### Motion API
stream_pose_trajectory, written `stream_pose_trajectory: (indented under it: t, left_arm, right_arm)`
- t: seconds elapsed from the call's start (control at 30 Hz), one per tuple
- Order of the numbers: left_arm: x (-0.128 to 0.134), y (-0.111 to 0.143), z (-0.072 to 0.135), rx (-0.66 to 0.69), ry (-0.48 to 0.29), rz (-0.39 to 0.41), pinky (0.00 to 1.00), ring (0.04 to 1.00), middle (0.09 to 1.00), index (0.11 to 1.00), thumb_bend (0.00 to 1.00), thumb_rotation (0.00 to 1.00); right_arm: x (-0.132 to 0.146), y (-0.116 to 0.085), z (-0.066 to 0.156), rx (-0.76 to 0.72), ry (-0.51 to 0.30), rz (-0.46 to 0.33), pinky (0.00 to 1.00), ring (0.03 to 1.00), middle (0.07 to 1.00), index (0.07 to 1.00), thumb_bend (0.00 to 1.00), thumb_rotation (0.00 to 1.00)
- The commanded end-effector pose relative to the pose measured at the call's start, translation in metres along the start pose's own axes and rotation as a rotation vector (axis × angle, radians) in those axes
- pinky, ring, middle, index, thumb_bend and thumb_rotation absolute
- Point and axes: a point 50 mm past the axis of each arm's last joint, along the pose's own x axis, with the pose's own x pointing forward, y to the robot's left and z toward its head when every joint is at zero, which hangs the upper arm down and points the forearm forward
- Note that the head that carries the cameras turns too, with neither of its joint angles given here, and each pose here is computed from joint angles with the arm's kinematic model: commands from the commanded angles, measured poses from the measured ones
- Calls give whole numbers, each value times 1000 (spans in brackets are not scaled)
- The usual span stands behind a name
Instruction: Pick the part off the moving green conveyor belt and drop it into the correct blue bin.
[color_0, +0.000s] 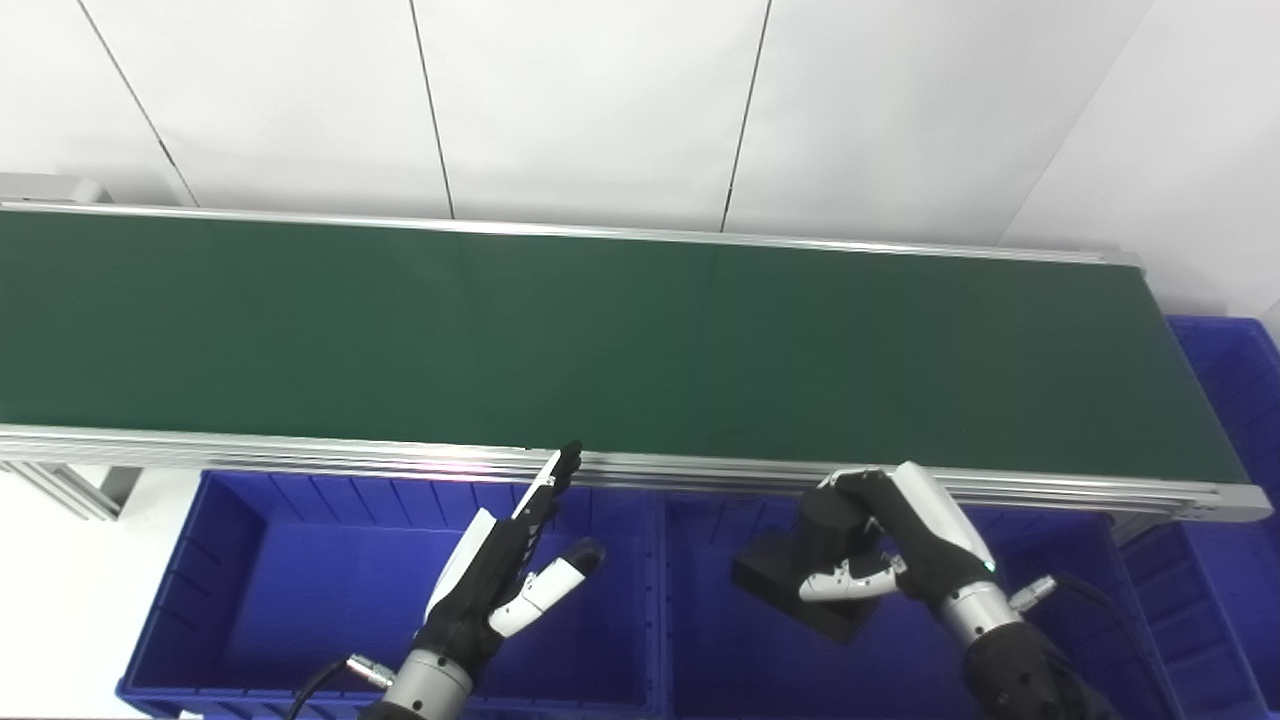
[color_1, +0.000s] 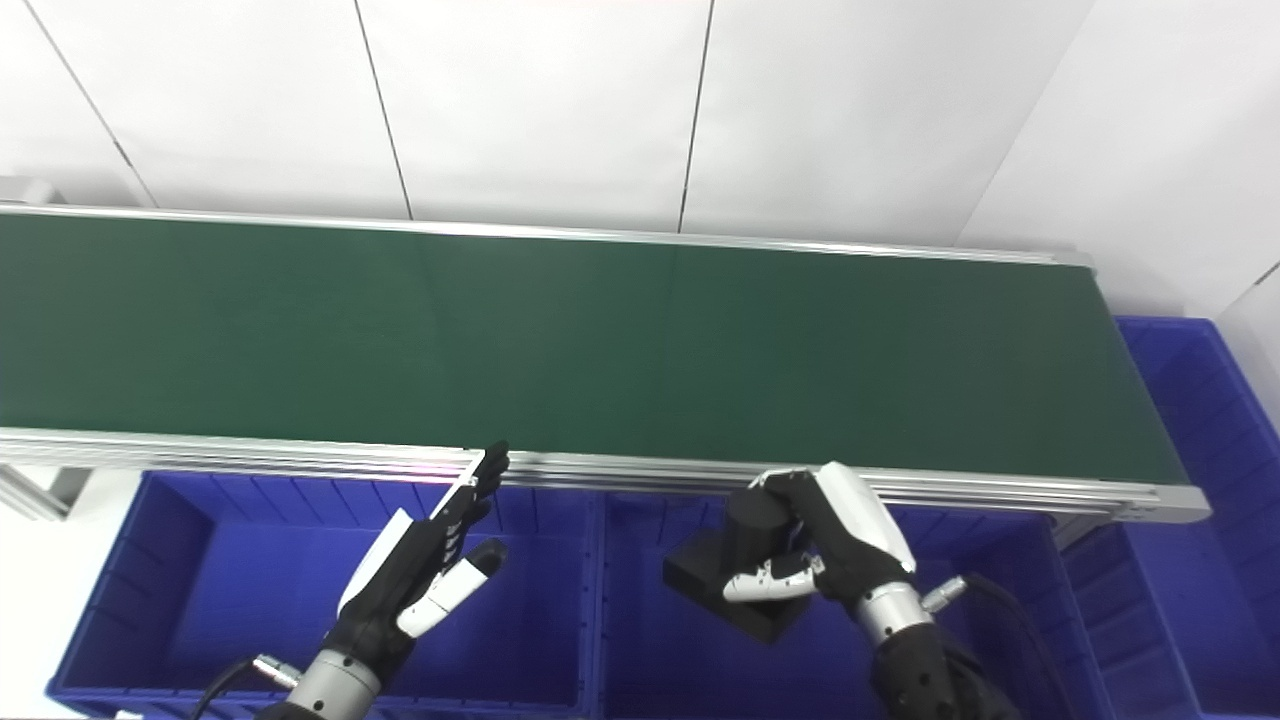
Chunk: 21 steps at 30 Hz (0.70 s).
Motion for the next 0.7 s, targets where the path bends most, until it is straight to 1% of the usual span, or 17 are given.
stream_pose_trajectory:
  t: [0.0,0.1,0.17,0.2,0.27,0.33,0.37,0.4,0.43,0.47,0.5,0.57,0.6,0.63,0.67]
  left_arm:
    - [0,2,10,15,-44,10,1000,1000,1000,1000,733,912]
    - [0,2,9,13,-50,10,1000,1000,1000,1000,723,907]
    - [0,2,9,11,-49,8,1000,1000,1000,1000,725,907]
    - [0,2,10,9,-48,8,1000,1000,1000,1000,730,907]
    - [0,2,10,10,-46,7,1000,1000,1000,1000,731,907]
    - [1,2,10,12,-48,8,1000,1000,1000,1000,731,907]
    - [1,2,10,12,-48,10,1000,1000,1000,1000,732,907]
    - [1,2,10,13,-48,10,1000,1000,1000,1000,733,906]
    - [1,3,10,13,-47,10,1000,1000,1000,1000,733,905]
    - [1,3,10,12,-46,10,1000,1000,1000,1000,733,904]
    - [1,3,10,13,-47,9,1000,1000,1000,1000,731,902]
    - [1,3,9,14,-48,8,1000,1000,1000,1000,723,898]
    - [1,3,9,13,-48,7,1000,1000,1000,1000,724,897]
    - [1,4,9,14,-45,8,1000,1000,1000,1000,724,897]
    - [1,4,9,14,-44,8,1000,1000,1000,1000,734,899]
  right_arm:
    - [4,-5,2,-70,4,-2,302,381,469,522,514,0]
    - [9,5,2,-111,48,39,260,370,446,529,511,0]
    - [14,11,1,-142,68,70,279,370,458,531,510,0]
    - [16,14,1,-157,71,83,341,394,484,521,512,0]
    - [19,18,0,-191,73,110,392,407,503,518,513,0]
    - [21,21,0,-232,75,137,468,433,540,502,511,0]
    - [22,23,0,-260,77,156,569,607,673,500,511,61]
    - [22,24,0,-280,79,172,640,710,750,498,511,94]
    - [23,26,1,-295,87,194,692,780,804,652,587,56]
    - [23,27,1,-306,93,214,700,834,865,788,647,93]
    - [23,28,2,-312,97,234,714,852,879,819,663,110]
    - [23,30,3,-336,100,264,773,901,916,890,713,167]
    - [22,30,3,-344,100,270,809,922,932,918,742,197]
    - [22,30,4,-354,91,265,818,928,936,925,750,205]
    - [21,30,5,-360,84,261,883,967,967,948,779,248]
